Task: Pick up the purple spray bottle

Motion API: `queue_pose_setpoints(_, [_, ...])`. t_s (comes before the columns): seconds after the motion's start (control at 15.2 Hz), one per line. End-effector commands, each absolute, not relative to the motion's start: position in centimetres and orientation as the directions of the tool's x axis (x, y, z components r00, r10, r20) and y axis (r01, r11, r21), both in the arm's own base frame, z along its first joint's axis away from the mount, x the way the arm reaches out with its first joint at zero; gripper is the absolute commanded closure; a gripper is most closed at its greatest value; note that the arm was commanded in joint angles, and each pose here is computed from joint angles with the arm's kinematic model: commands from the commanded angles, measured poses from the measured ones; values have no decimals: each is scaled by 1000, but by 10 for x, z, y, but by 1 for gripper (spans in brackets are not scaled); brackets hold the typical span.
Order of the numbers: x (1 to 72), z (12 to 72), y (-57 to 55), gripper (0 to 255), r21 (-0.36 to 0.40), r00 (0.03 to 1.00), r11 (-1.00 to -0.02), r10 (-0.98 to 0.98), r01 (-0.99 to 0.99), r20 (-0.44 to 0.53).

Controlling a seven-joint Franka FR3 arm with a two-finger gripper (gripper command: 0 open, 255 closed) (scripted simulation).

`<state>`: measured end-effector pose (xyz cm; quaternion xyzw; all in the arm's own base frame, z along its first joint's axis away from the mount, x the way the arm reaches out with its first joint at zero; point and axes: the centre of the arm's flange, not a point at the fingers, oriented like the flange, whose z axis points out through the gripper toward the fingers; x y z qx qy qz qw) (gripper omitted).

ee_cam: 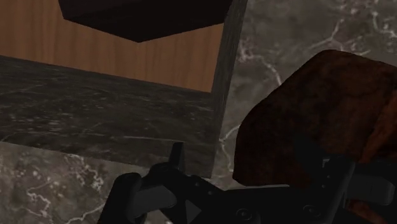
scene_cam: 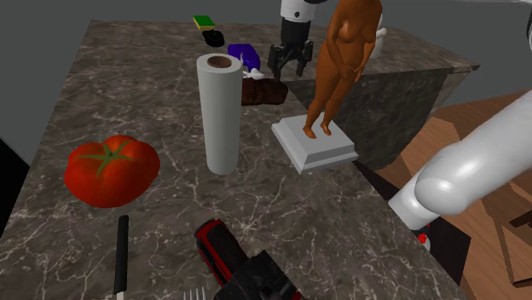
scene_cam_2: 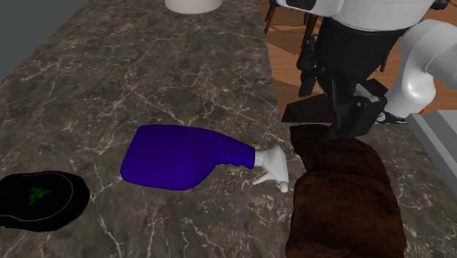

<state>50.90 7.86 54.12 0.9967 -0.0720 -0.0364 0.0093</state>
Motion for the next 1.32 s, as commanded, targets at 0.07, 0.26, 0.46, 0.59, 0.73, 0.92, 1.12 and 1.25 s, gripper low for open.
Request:
queue_pose_setpoints(0.07, [548, 543, 82, 0, 35, 981, -982, -189, -188, -48])
queue_pose_setpoints(0.26, [584, 547, 83, 0, 45, 972, -972, -232, -231, -24])
queue_pose_setpoints(0.46, [621, 551, 82, 0, 54, 962, -960, -274, -273, 0])
queue_pose_setpoints(0.59, [645, 555, 81, 0, 59, 954, -952, -301, -301, 16])
queue_pose_setpoints(0.73, [659, 557, 80, 0, 62, 948, -946, -317, -318, 26])
queue_pose_setpoints(0.92, [659, 541, 80, 0, 62, 948, -946, -317, -318, 26])
queue_pose_setpoints(1.12, [659, 525, 80, 0, 62, 948, -946, -317, -318, 26])
queue_pose_setpoints(1.25, [659, 517, 80, 0, 62, 948, -946, -317, -318, 26])
